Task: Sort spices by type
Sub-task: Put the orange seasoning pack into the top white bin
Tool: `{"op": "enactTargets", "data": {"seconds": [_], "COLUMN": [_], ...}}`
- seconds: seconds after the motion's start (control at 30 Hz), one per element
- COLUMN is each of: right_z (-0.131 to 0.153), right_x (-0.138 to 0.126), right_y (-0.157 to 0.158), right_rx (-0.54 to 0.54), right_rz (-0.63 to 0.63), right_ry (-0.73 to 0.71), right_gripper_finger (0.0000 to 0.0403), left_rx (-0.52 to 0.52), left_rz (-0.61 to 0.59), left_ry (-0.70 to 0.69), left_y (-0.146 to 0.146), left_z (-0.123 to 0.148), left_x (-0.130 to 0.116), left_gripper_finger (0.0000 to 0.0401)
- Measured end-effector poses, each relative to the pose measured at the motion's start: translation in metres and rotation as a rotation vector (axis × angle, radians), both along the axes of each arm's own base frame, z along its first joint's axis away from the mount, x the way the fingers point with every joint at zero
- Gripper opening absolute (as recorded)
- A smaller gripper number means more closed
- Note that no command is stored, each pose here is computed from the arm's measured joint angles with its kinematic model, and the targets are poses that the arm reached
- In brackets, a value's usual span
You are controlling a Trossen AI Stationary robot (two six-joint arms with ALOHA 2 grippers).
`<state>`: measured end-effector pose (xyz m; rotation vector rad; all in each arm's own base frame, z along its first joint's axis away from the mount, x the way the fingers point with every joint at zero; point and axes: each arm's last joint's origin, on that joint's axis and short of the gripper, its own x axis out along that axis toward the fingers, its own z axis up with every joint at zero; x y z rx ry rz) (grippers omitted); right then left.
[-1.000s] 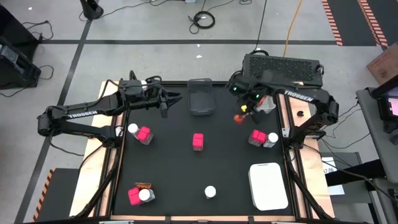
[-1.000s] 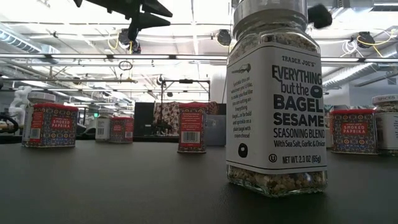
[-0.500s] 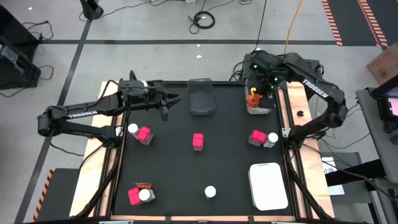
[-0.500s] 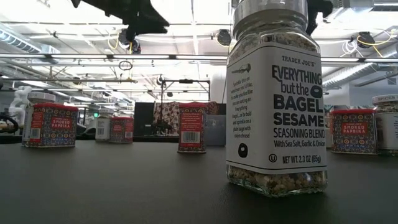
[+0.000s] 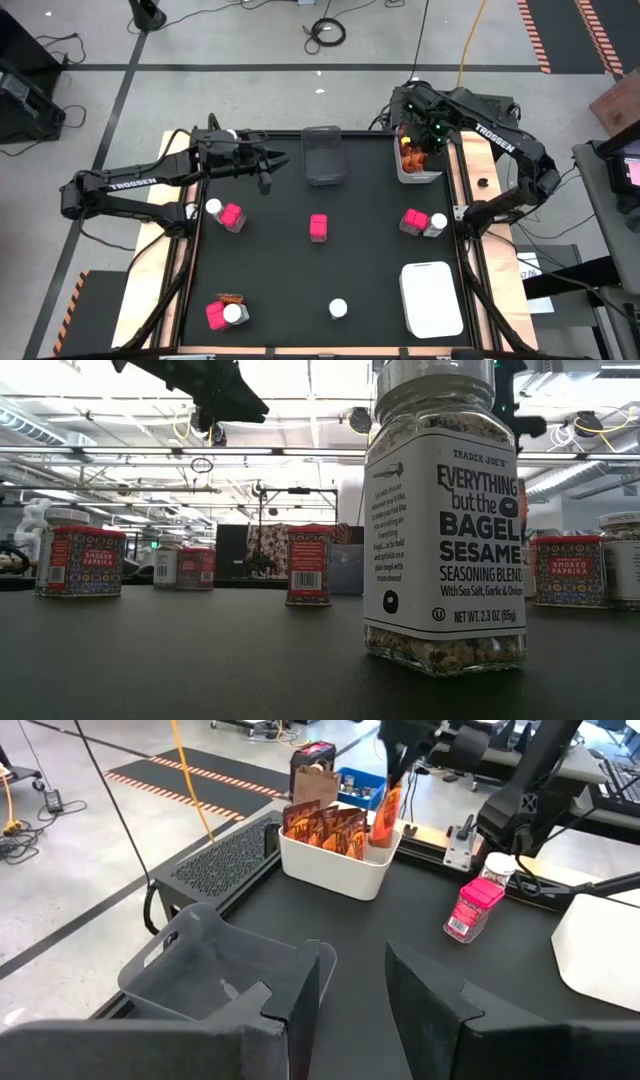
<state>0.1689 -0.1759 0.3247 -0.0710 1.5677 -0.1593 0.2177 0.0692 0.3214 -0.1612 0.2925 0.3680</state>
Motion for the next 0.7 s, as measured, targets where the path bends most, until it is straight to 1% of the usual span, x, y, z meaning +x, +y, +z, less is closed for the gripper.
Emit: {"op": "enactTargets", "data": {"seconds": [0.13, 0.37, 0.5, 0.7], "right_z": [-0.009, -0.016, -0.022, -0.043], "right_x": [0.000, -0.001, -0.003, -0.004], "right_y": [-0.008, -0.015, -0.019, -0.019], "right_rx": [-0.030, -0.056, -0.063, -0.011], "right_rz": [-0.019, 0.048, 0.075, 0.070], "right_ry": [-0.027, -0.038, -0.035, -0.053], "right_gripper_finger": [0.0000, 0.0000, 0.0000, 0.0000], "left_rx": [-0.016, -0.034, -0.068, -0.074], "left_rz": [0.004, -0.012, 0.000, 0.002], "left_ry": [-0.006, -0.012, -0.049, -0.044], "left_y": [0.000, -0.001, -0.001, -0.001], "left_z": [0.000, 0.000, 0.002, 0.001], "left_x": [0.000, 0.000, 0.001, 0.001], "left_gripper_finger": [0.0119, 0.0119, 0.0119, 0.0119]}}
